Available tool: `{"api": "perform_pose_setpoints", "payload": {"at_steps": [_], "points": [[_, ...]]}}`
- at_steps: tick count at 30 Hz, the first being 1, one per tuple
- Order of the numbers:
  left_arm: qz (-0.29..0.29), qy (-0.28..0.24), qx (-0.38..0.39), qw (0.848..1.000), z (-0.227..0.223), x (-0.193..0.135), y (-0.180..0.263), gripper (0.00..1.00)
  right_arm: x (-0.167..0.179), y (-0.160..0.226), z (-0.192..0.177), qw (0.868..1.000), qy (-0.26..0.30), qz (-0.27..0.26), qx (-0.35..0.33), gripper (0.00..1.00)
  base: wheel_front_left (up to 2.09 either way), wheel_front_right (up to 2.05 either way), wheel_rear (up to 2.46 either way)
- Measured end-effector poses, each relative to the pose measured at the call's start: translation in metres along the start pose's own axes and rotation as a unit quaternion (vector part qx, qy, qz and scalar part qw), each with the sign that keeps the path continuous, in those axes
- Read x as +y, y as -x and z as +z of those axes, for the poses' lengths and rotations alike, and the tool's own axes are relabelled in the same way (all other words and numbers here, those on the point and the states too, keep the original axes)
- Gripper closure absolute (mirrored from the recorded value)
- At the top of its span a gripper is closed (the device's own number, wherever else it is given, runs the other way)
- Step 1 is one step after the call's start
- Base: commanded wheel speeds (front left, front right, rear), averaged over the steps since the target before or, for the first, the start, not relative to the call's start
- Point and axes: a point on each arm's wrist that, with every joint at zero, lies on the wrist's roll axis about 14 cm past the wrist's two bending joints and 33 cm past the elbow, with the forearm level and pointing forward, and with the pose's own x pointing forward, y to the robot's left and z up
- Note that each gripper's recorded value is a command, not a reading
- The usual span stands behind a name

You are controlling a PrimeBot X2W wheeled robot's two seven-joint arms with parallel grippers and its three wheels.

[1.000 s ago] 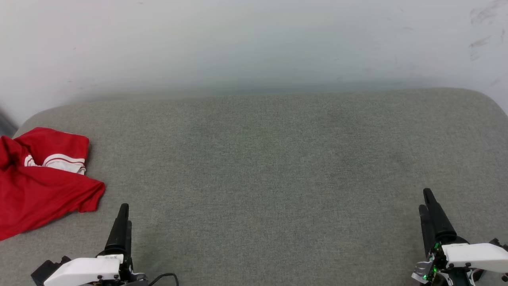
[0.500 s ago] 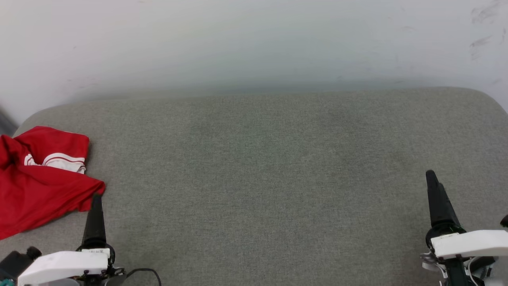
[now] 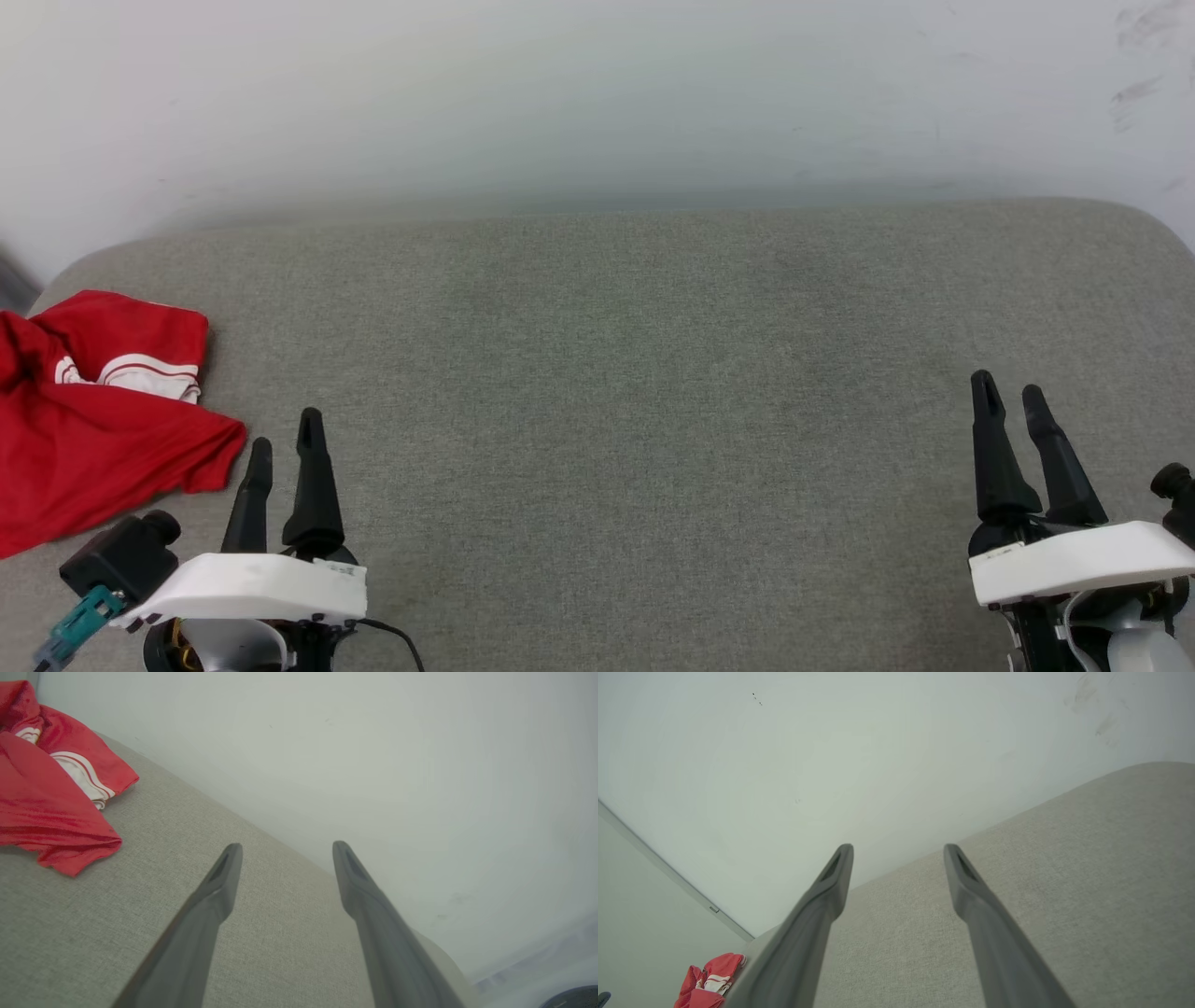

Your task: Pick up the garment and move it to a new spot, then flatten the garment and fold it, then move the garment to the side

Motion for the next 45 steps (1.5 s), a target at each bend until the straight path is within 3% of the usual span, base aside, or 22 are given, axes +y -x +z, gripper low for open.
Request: {"api": "perform_pose_setpoints", "payload": {"at_steps": [11, 23, 30, 40, 45], "points": [[-0.027, -0.150, 0.021, 0.988, -0.017, -0.024, 0.006, 0.00, 0.012, -0.001, 0.000, 0.995, 0.101, 0.025, -0.003, 0.00, 0.00, 0.00, 0.00], [-0.068, -0.230, 0.029, 0.970, -0.035, -0.048, 0.015, 0.00, 0.021, 0.000, 0.001, 0.982, 0.185, 0.043, -0.012, 0.00, 0.00, 0.00, 0.00], [-0.100, -0.292, 0.020, 0.951, -0.042, -0.059, 0.022, 0.00, 0.020, 0.004, -0.002, 0.974, 0.221, 0.047, -0.010, 0.00, 0.00, 0.00, 0.00], [-0.099, -0.302, -0.002, 0.948, -0.038, -0.067, 0.025, 0.00, 0.032, 0.003, 0.004, 0.970, 0.233, 0.064, -0.030, 0.00, 0.00, 0.00, 0.00], [-0.097, -0.258, -0.008, 0.961, -0.030, -0.067, 0.024, 0.00, 0.031, 0.003, 0.005, 0.971, 0.228, 0.063, -0.034, 0.00, 0.00, 0.00, 0.00]]}}
